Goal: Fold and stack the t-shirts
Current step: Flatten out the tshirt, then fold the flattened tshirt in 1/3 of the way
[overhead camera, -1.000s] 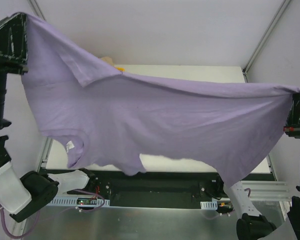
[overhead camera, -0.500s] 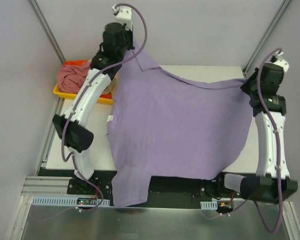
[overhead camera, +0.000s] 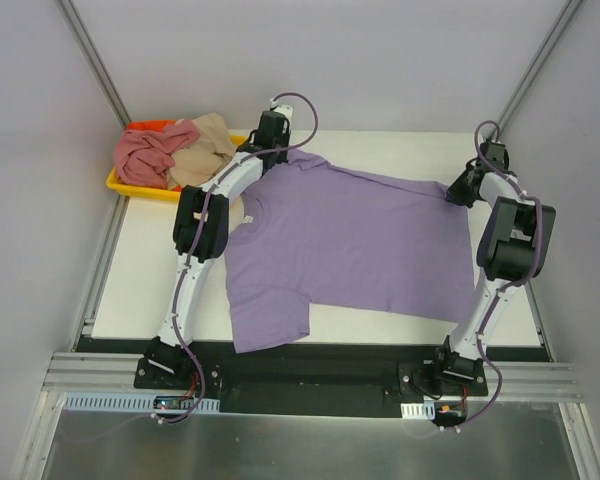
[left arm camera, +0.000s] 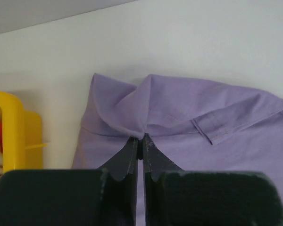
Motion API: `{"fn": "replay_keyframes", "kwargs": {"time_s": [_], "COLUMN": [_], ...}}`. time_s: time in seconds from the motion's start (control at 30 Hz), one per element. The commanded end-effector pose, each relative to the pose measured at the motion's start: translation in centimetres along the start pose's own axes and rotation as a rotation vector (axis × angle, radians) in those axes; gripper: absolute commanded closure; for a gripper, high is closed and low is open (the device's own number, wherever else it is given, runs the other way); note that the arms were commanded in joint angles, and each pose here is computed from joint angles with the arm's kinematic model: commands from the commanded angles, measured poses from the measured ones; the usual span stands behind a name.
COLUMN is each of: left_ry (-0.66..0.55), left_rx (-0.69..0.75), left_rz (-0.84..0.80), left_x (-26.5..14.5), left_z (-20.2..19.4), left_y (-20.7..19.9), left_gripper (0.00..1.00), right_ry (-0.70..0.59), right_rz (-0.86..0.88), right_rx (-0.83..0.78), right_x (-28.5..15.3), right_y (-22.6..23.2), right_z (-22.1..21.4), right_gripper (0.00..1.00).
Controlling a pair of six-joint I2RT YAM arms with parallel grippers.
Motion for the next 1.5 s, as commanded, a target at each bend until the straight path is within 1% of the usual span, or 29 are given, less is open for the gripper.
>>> {"fn": "replay_keyframes", "kwargs": {"time_s": [0.0, 0.1, 0.17, 0.3, 0.4, 0.43, 0.53, 0.6, 0.8, 1.0, 1.13, 1.27, 1.37, 1.47], "left_ry": [-0.191, -0.174, -0.165, -0.147, -0.114, -0.086, -0.026, 0.044, 0.174, 0.288, 0.352, 0.4, 0.399, 0.366], "left_rx": [-0.076, -0.086, -0.108, -0.175, -0.231, -0.251, -0.297, -0.339, -0.441, -0.459, -0.499, -0.515, -0.52, -0.521], "left_rz": [-0.043, -0.044, -0.053, -0.061, -0.055, -0.05, -0.018, 0.006, -0.026, 0.047, 0.072, 0.102, 0.134, 0.131], "left_x": [-2.3, -3.4, -4.8, -8.5, -11.3, -11.9, -15.1, -17.1, -21.6, -24.8, -26.2, -26.7, -27.0, -27.5], "left_z": [6.4, 6.7, 7.2, 7.3, 6.5, 5.6, 5.0, 3.5, 0.2, -3.4, -5.6, -7.3, -7.5, -6.4], "left_y": [-0.5, -0.5, -0.6, -0.5, -0.2, -0.2, 0.3, 0.5, -0.3, -1.0, -1.2, -1.1, -0.7, -0.7], "left_gripper": [1.0, 1.0, 1.0, 1.0, 1.0, 1.0, 1.0, 1.0, 1.0, 1.0, 1.0, 1.0, 1.0, 1.0], "right_ry": [-0.13, -0.137, -0.141, -0.122, -0.081, -0.067, -0.045, -0.032, -0.012, 0.051, 0.076, 0.169, 0.219, 0.222], "right_rz": [0.132, 0.149, 0.159, 0.157, 0.17, 0.179, 0.205, 0.219, 0.238, 0.238, 0.226, 0.168, 0.111, 0.08], "right_rx": [0.034, 0.043, 0.045, 0.058, 0.068, 0.071, 0.068, 0.046, 0.028, 0.001, 0.004, 0.009, 0.011, -0.01], "right_x": [-2.2, -3.1, -4.0, -5.6, -6.6, -6.7, -7.4, -7.9, -8.9, -8.9, -9.7, -10.9, -11.5, -12.5], "right_y": [2.5, 2.6, 2.6, 1.8, 1.2, 1.1, 0.7, 0.5, -0.1, -0.6, -1.2, -2.2, -3.1, -3.5], "right_z": [4.6, 4.9, 5.0, 4.9, 4.8, 4.7, 4.7, 4.5, 4.6, 4.4, 4.3, 3.8, 3.7, 3.9], "right_gripper": [1.0, 1.0, 1.0, 1.0, 1.0, 1.0, 0.99, 1.0, 1.0, 1.0, 1.0, 1.0, 1.0, 1.0]}}
Point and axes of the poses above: each gripper's point midway between its finger pads, its own x axis out along the fingers, its own y axis along the line the jaws close on, z = x × y, the point moved 8 cm from there along -x, back along the fingers, and after that the axes turned 4 degrees about -x, right-handed, at the moved point
